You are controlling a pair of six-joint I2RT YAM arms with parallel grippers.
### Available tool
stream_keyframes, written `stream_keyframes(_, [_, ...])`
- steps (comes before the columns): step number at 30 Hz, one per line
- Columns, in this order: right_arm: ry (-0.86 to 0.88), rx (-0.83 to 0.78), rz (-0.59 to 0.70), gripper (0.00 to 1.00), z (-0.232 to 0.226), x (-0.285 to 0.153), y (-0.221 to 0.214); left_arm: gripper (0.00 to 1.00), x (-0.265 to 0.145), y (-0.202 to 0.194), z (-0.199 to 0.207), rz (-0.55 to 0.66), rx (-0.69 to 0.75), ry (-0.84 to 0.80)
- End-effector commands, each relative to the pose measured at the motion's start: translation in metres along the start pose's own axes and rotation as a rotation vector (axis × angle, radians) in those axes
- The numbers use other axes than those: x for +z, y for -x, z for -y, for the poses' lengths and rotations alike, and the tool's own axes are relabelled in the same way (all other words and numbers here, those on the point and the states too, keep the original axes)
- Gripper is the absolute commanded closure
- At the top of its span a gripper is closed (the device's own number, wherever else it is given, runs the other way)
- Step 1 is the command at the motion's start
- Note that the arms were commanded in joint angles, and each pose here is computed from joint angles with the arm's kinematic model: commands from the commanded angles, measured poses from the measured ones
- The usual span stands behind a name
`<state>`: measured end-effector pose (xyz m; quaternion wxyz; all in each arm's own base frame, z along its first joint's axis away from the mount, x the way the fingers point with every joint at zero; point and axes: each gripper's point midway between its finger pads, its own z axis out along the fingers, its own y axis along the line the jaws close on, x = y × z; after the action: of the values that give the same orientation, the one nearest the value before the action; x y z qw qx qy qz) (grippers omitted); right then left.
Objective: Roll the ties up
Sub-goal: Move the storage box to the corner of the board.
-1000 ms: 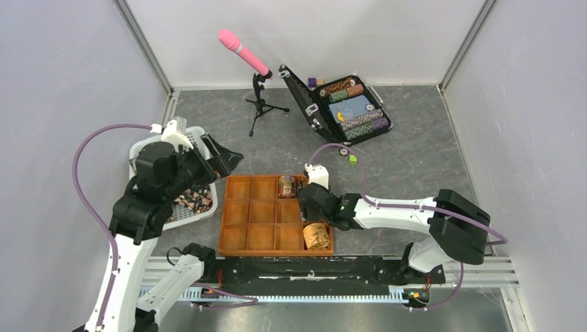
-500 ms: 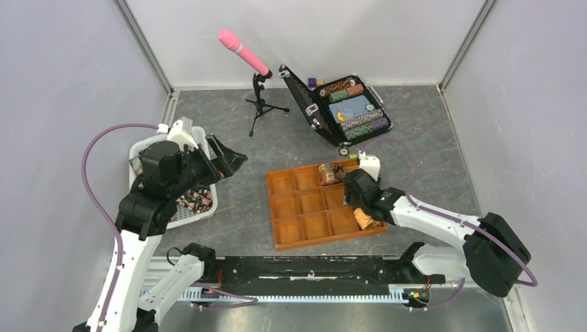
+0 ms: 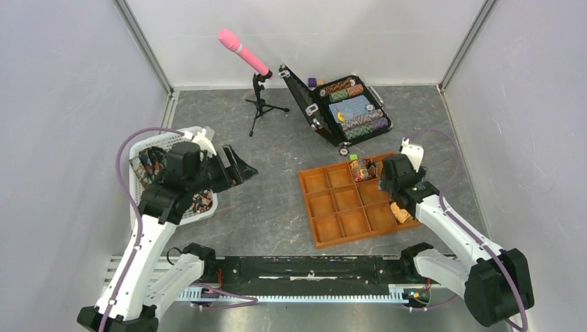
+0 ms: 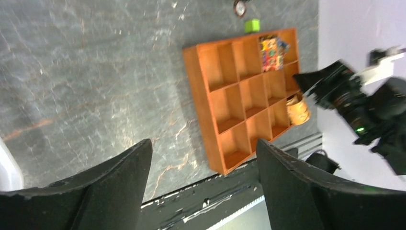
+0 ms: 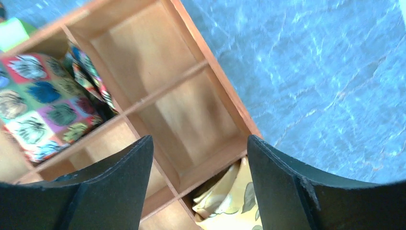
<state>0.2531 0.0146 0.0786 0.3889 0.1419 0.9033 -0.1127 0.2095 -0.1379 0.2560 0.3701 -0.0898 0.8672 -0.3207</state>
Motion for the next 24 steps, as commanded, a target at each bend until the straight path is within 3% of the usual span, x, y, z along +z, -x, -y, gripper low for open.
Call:
stream_keyframes(1, [0.086,-0.010,0.122,0.22,-0.015,-0.015,0.054,0.18,0.013,-0.032,-0.004,-0.093,0.004,-0.072])
stream_keyframes(7, [0.276,0.029,0.147,0.24,-0.043,-0.039,0.070,0.35,0.035,-0.080,-0.006,-0.188,-0.019,-0.113])
stream_keyframes(10, [0.199,0.050,0.110,0.26,-0.026,-0.039,0.060,0.43,0.050,-0.105,-0.001,-0.231,-0.011,-0.129])
stream_keyframes(14, [0.144,0.052,0.054,0.35,-0.011,-0.027,0.046,0.45,0.068,-0.139,0.003,-0.298,0.045,-0.111])
stream_keyframes(19, [0.166,0.049,-0.016,0.51,-0.010,-0.018,0.035,0.60,0.087,-0.173,-0.003,-0.345,0.126,-0.058])
stream_keyframes(24, [0.168,0.071,0.020,0.52,-0.004,-0.024,0.042,0.66,0.101,-0.205,-0.012,-0.395,0.183,-0.030])
